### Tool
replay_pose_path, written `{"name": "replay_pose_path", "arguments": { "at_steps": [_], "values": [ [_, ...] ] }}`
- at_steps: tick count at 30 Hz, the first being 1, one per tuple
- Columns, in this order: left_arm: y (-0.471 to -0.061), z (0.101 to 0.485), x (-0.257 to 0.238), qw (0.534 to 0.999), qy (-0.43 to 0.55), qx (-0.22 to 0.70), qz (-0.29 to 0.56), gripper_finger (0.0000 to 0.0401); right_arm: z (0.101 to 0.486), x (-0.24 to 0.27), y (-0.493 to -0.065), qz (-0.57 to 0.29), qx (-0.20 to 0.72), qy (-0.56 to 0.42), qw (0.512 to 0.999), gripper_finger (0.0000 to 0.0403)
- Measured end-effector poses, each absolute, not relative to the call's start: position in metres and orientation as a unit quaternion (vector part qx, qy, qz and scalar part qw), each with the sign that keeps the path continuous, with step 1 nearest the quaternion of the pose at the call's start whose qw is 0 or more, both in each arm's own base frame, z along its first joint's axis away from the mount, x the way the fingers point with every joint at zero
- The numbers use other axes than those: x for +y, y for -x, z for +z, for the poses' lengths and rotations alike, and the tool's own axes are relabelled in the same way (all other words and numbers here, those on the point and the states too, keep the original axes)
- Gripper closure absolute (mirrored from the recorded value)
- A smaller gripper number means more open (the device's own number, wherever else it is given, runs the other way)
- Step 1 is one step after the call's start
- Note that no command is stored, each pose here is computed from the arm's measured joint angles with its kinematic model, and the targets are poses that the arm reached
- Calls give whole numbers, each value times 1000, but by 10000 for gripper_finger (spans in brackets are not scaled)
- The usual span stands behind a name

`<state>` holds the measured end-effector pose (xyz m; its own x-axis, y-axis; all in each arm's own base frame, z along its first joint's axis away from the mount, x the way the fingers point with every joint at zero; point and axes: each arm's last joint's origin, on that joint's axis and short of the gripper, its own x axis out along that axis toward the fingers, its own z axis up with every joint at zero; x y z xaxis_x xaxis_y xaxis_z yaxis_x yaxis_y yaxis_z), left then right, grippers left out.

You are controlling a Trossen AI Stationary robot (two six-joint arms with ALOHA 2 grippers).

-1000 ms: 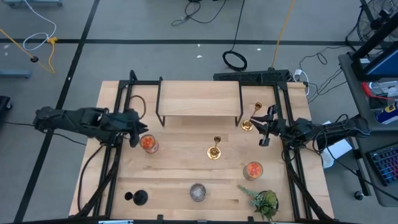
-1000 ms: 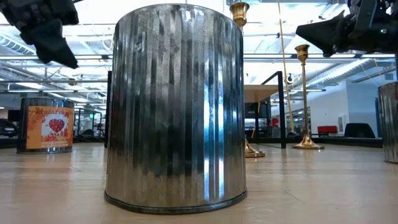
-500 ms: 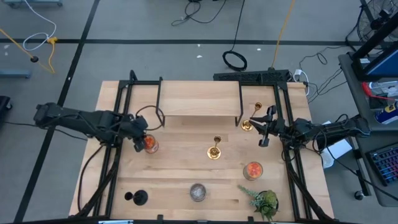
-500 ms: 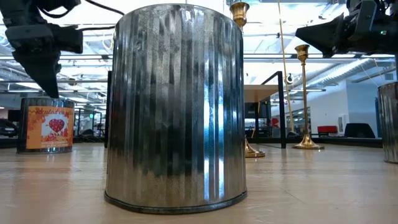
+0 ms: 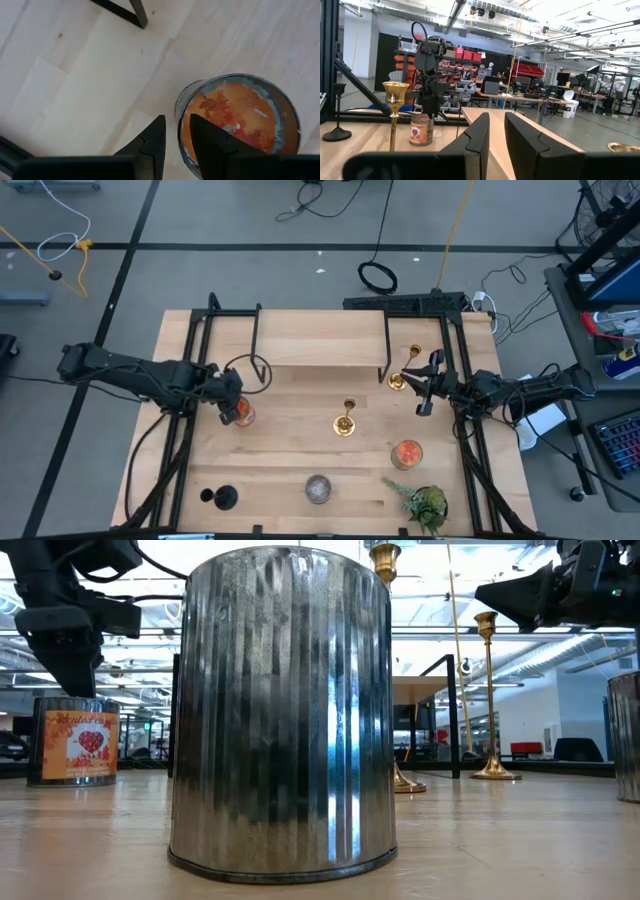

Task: Pick & Place candle stick holders
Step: Put the left orange candle on the shelf

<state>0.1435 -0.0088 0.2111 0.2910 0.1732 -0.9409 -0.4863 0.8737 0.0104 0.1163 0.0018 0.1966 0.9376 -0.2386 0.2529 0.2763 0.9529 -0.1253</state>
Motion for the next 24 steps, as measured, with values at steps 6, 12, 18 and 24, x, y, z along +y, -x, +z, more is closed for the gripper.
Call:
{"name": "replay_pose_path", "arguments": {
  "at_steps": [6, 12, 18, 24],
  "values": [
    [-144, 211, -9, 791, 140, 556, 212, 308, 197, 2, -116, -131, -118, 80, 981, 348],
    [-144, 211, -10, 787, 160, 558, 208, 309, 197, 2, -116, -131, -118, 80, 981, 348],
    [-144, 211, -10, 785, 170, 557, 211, 309, 195, 2, -118, -130, -109, 82, 982, 348],
    [-144, 209, -9, 784, 170, 555, 220, 309, 193, 2, -120, -129, -99, 84, 983, 348]
  ]
}}
